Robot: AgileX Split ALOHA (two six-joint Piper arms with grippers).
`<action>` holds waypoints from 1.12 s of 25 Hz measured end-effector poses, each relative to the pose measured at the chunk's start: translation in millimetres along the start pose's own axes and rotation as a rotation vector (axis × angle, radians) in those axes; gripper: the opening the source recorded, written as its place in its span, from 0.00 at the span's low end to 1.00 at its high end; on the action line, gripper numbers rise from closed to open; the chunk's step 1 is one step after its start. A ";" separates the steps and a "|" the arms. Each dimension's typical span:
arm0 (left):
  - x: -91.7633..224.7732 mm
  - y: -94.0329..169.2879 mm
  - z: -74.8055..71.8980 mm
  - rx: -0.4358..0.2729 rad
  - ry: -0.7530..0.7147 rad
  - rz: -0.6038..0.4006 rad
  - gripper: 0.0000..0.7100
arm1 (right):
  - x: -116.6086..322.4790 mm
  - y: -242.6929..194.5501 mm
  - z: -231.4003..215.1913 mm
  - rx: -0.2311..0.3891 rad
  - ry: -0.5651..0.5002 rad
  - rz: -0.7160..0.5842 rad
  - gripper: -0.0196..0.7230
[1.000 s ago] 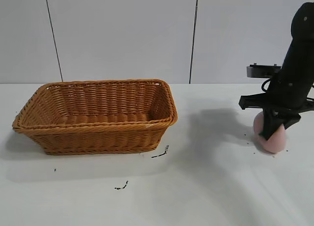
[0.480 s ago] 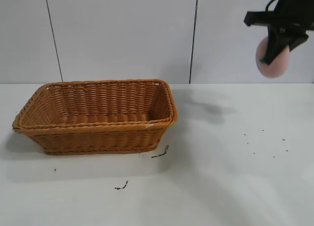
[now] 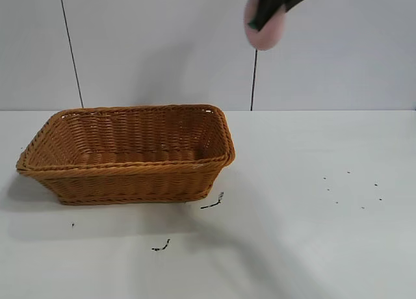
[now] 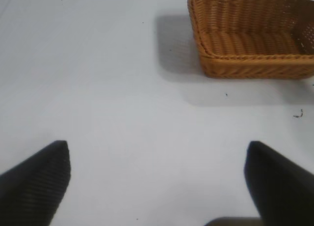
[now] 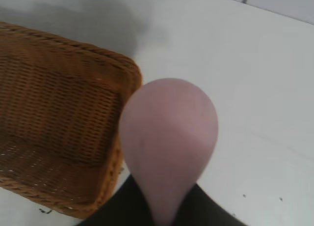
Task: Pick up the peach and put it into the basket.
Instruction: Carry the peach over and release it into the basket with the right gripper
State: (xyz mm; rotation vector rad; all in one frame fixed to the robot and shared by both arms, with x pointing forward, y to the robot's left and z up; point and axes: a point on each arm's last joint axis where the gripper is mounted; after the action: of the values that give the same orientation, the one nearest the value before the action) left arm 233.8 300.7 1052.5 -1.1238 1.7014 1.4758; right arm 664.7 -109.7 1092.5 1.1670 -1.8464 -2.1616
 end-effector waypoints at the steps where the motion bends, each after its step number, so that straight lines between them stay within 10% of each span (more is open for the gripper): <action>1: 0.0 0.0 0.0 0.000 0.000 0.000 0.98 | -4.6 -6.0 15.2 -0.017 0.029 -0.005 0.01; 8: 0.0 0.0 0.0 0.000 0.000 0.000 0.98 | -10.9 -79.4 89.1 -0.096 0.149 -0.011 0.01; 21: 0.0 0.0 0.0 0.000 0.000 0.000 0.98 | 12.8 -163.0 94.4 -0.120 0.132 0.086 0.04; 28: 0.0 0.0 0.0 0.000 0.000 0.000 0.98 | 12.8 -161.6 94.5 -0.122 0.135 0.096 0.83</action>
State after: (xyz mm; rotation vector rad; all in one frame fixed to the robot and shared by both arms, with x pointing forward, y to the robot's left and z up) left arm 233.8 300.7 1052.5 -1.1238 1.7014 1.4758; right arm 667.2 5.9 944.7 1.1438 -1.6563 -2.0578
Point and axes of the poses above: a point on each arm's last joint axis where the gripper is mounted, y pointing back along that axis away from the gripper, z along the wrist's bending axis when the last joint is at zero, x = y × z, and after that the axes turned 10 degrees about y, right-handed
